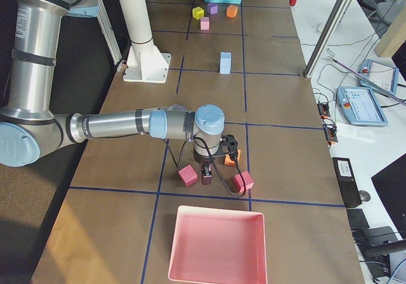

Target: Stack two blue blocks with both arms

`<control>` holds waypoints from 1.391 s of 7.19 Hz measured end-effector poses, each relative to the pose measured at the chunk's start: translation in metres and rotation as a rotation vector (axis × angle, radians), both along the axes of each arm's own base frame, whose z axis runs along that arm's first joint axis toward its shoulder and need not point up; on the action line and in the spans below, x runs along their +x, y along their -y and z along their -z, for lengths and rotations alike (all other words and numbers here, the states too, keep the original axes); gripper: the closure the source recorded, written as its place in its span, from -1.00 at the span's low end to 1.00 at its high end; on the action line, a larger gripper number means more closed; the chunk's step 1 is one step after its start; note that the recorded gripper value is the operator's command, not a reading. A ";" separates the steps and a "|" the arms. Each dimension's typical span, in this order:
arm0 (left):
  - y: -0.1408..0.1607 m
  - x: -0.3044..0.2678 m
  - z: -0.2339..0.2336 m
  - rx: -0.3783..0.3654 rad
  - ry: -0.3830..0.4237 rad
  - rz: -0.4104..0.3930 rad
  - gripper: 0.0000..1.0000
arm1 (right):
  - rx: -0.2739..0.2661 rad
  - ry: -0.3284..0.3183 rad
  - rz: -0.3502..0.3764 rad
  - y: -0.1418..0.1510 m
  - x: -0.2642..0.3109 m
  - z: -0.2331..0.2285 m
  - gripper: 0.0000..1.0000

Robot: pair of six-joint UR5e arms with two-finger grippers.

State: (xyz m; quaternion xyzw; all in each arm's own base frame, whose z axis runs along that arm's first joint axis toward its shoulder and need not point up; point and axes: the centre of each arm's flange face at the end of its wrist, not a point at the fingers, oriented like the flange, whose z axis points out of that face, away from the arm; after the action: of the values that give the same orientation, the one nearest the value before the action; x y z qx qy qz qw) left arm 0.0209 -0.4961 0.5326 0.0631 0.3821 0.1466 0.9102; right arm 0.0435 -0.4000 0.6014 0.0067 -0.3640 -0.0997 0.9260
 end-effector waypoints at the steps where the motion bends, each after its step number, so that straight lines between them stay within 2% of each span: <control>1: -0.017 -0.050 -0.050 -0.023 -0.010 0.017 -1.00 | -0.018 -0.001 -0.008 0.000 0.000 -0.005 -0.99; 3: -0.060 -0.100 -0.115 -0.108 -0.012 0.078 -1.00 | -0.027 0.001 -0.012 0.000 0.000 -0.008 -1.00; 6: -0.097 -0.125 -0.150 -0.172 0.019 0.129 -1.00 | -0.023 0.003 -0.008 0.001 -0.001 -0.008 -1.00; 10: -0.102 -0.127 -0.149 -0.162 0.043 0.125 -1.00 | -0.022 0.005 -0.004 0.001 -0.003 -0.007 -1.00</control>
State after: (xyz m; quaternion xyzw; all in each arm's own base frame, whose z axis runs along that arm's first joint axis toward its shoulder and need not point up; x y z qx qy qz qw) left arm -0.1056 -0.3942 0.6820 0.0099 0.3686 0.0596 0.9276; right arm 0.0407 -0.4012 0.6087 -0.0023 -0.3675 -0.0939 0.9253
